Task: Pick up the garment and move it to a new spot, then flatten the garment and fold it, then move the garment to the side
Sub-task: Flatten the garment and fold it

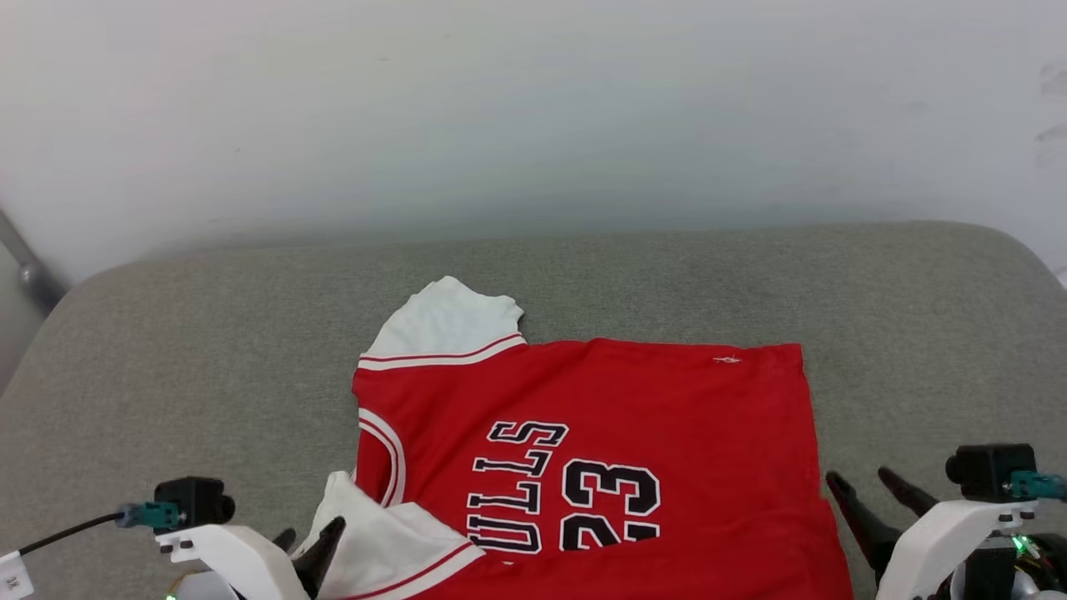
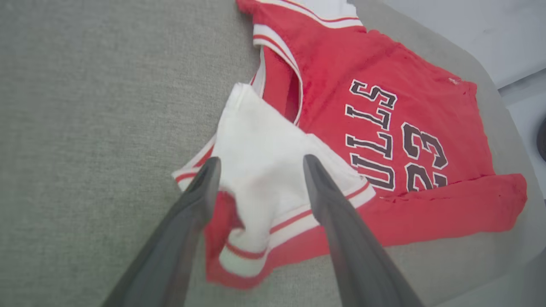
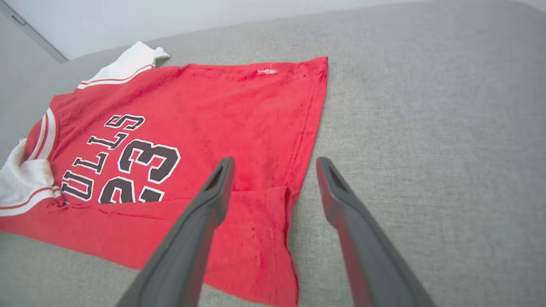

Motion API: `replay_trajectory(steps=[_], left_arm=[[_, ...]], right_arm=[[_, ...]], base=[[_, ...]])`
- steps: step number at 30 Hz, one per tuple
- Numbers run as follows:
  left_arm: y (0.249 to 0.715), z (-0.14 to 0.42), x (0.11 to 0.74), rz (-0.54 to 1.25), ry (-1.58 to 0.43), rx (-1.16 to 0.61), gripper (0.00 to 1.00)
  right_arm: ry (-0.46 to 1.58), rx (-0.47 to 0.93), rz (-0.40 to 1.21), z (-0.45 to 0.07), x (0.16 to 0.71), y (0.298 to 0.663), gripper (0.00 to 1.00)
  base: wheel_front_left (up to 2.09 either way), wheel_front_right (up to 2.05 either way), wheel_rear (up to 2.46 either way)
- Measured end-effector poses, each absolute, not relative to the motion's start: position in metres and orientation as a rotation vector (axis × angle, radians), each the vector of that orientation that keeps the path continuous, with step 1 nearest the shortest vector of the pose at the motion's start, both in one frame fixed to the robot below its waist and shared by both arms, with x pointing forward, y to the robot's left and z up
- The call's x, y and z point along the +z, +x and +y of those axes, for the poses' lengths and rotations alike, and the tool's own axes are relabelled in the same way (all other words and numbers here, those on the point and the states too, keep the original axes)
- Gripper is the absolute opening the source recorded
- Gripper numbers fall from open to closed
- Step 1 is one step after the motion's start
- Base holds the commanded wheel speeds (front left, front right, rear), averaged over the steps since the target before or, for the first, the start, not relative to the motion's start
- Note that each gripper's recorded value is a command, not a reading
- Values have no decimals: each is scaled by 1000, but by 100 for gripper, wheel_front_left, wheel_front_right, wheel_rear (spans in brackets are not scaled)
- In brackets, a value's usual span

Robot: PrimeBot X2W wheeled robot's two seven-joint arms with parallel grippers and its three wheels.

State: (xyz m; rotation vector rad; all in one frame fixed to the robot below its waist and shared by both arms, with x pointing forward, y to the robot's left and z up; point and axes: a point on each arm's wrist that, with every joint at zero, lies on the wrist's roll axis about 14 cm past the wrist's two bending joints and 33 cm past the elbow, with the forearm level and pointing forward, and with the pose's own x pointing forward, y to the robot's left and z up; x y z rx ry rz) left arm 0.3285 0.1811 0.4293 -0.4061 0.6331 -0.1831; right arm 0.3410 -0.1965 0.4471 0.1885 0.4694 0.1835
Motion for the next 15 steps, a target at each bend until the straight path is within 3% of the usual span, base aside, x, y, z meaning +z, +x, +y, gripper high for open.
replay_trajectory(steps=[7,15], left_arm=[[372,184,470,440,-315,-163,100],[437,164,518,295,-234,-219,100]], right_arm=[[149,108,217,-214,491,346,100],[130,66,96,-220,521,354,100]], base=[[0,0,0],[0,0,0]])
